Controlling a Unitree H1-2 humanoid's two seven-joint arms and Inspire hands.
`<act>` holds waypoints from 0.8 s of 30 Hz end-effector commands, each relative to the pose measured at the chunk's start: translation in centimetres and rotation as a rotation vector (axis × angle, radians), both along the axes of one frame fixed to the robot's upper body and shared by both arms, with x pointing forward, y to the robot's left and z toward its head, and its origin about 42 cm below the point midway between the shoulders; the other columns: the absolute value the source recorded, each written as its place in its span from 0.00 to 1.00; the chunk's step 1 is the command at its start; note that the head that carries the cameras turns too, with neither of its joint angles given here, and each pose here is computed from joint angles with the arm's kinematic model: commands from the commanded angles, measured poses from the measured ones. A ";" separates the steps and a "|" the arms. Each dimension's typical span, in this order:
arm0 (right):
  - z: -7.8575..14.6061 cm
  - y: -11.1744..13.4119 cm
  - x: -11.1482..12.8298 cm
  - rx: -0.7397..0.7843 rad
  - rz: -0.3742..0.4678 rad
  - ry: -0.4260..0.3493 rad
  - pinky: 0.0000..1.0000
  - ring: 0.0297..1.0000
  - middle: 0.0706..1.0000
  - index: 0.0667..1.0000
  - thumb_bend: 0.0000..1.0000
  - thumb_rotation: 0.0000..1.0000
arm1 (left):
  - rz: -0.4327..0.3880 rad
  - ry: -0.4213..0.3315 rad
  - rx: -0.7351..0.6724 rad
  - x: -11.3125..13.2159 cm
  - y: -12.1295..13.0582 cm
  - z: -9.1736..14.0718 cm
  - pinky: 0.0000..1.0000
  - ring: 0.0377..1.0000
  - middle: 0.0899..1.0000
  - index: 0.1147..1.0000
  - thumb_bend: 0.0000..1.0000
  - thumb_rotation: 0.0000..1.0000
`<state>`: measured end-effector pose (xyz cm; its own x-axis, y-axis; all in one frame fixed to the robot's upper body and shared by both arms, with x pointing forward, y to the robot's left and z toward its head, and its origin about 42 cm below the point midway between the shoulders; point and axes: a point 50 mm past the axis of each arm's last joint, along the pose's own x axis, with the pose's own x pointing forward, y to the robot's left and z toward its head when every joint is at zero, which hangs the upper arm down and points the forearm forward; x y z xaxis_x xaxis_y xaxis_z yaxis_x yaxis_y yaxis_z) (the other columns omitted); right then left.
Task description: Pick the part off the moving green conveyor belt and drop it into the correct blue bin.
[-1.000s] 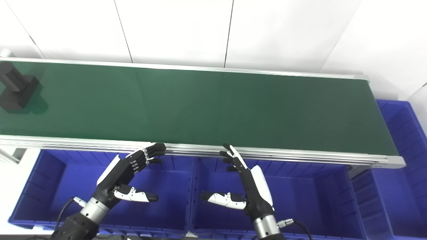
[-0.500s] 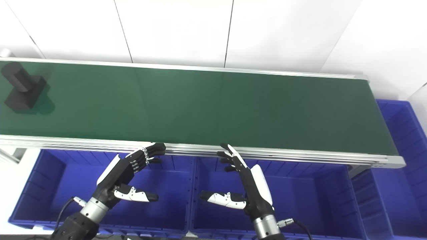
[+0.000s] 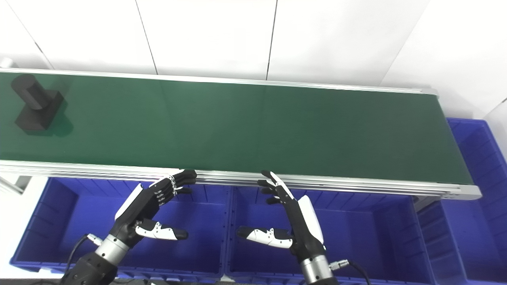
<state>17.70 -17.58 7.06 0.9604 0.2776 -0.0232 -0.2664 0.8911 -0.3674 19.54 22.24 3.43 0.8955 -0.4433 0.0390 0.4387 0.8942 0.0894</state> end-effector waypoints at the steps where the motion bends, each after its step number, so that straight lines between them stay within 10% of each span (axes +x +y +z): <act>1: 0.9 0.2 0.3 0.029 0.015 -0.075 0.67 0.77 0.81 0.90 0.84 0.49 | 0.003 -0.067 -0.003 0.6 0.1 1.0 0.78 0.84 0.85 0.81 0.89 0.25; 24: 0.4 0.0 0.2 0.024 0.018 -0.069 0.67 0.77 0.80 0.91 0.84 0.51 | 0.000 -0.059 -0.002 0.6 -0.1 0.7 0.79 0.84 0.85 0.82 0.88 0.25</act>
<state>17.53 -17.82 6.41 0.9584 0.2817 -0.0464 -0.2785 0.8867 -0.3690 19.51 22.22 3.32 0.8960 -0.4427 0.0353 0.4385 0.8945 0.0873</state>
